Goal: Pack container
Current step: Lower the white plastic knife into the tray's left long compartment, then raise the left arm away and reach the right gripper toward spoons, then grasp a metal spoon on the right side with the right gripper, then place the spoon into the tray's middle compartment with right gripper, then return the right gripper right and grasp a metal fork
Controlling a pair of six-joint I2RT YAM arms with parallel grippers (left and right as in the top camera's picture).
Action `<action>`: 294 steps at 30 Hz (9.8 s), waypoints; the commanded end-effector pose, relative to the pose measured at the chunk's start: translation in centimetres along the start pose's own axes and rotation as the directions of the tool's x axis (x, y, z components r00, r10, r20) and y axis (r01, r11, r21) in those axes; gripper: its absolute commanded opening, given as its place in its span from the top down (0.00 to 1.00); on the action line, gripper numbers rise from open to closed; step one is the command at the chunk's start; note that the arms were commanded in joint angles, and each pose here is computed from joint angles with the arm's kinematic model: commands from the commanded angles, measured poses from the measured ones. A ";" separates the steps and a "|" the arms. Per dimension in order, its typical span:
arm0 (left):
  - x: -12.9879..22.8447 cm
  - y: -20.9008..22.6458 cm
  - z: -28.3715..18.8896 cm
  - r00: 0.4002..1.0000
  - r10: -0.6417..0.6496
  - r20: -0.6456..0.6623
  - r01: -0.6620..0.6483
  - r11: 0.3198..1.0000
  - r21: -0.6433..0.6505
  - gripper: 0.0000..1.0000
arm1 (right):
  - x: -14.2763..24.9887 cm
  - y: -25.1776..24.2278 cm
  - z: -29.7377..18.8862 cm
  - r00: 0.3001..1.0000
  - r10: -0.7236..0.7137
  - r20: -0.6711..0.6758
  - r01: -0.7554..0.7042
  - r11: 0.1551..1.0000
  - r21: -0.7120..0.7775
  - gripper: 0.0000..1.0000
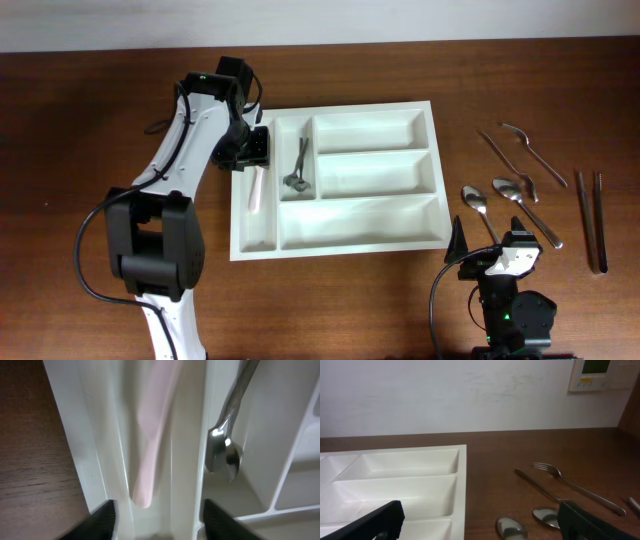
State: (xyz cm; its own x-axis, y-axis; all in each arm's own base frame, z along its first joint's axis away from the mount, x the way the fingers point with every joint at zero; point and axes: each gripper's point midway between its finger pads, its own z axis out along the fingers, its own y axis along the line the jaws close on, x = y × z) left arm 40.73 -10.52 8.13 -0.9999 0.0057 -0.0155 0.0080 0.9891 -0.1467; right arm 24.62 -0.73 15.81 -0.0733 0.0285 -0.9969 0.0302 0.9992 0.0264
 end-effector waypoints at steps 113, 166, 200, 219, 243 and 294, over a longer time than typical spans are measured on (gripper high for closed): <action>-8.3 13.3 -18.3 0.845 -0.266 0.463 0.268 0.961 0.062 0.01 | 15.1 -6.1 7.2 0.067 -0.086 -0.994 0.061 0.995 -0.081 0.32; -8.3 13.3 -18.3 0.845 -0.266 0.463 0.268 0.961 0.062 0.01 | 2.6 -1.0 14.5 0.280 -0.300 -0.912 -0.032 0.946 -0.321 0.96; -8.3 13.3 -18.3 0.845 -0.266 0.463 0.268 0.961 0.062 0.01 | 8.4 16.4 13.2 0.302 -0.951 0.068 0.069 -0.049 -0.996 0.60; -8.3 13.3 -18.3 0.845 -0.266 0.463 0.268 0.961 0.062 0.01 | -1.9 0.8 15.8 0.241 -0.357 -0.902 -0.025 0.927 -0.374 0.12; -8.3 13.3 -18.3 0.845 -0.266 0.463 0.268 0.961 0.062 0.01 | 4.8 -14.4 12.6 0.165 -0.007 -0.986 -0.016 1.000 -0.010 0.23; -8.3 13.3 -18.3 0.845 -0.266 0.463 0.268 0.961 0.062 0.01 | 14.6 -12.7 19.1 0.219 -0.282 -0.934 0.148 0.956 -0.254 0.93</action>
State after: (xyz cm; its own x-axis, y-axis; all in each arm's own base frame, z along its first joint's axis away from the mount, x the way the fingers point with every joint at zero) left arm 48.88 5.09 23.78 -0.8470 -0.3312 -0.4159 -0.2643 0.9411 -0.2110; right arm 41.99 -13.40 0.11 -0.9497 -0.2659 -0.1653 -0.2508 0.9621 -0.1068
